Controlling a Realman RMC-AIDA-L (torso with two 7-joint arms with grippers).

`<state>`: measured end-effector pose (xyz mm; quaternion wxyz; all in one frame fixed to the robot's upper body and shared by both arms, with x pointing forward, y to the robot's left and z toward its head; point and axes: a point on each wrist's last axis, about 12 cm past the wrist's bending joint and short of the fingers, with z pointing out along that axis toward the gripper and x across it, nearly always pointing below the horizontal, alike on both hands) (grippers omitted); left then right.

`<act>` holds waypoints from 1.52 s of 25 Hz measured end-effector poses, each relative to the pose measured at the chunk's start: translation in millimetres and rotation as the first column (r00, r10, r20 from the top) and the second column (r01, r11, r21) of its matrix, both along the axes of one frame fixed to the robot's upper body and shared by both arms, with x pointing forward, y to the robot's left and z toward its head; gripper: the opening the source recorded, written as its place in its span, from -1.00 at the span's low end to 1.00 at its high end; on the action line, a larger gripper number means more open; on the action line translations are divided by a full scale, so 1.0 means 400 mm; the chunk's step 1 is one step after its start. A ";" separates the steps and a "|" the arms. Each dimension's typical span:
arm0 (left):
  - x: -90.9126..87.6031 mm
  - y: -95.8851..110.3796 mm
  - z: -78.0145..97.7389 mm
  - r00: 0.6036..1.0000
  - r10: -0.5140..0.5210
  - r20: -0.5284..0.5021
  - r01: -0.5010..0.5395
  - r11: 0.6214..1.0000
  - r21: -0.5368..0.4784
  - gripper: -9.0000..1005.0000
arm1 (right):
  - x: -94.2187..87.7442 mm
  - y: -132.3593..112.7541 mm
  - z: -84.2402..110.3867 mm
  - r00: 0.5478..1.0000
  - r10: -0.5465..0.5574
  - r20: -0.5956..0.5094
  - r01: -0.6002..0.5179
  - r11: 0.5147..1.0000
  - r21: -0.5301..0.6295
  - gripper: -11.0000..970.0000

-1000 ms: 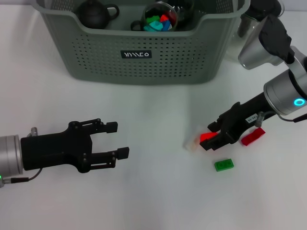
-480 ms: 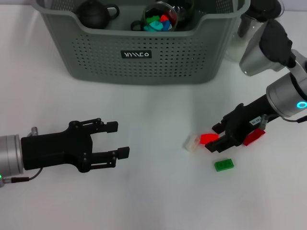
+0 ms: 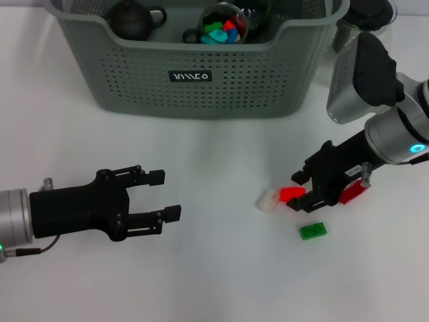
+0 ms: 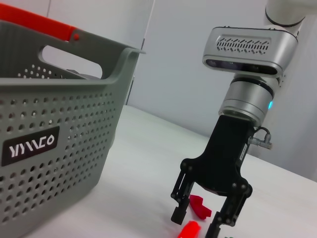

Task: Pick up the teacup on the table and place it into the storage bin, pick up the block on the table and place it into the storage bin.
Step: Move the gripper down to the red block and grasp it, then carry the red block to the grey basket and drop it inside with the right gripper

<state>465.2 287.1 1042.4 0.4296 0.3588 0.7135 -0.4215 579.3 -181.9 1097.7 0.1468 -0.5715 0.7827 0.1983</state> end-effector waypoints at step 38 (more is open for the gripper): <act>-0.003 0.001 -0.001 1.000 0.009 -0.004 -0.009 1.000 -0.017 0.52 | 0.005 -0.091 0.199 0.986 -0.135 0.102 0.067 0.867 0.493 -0.55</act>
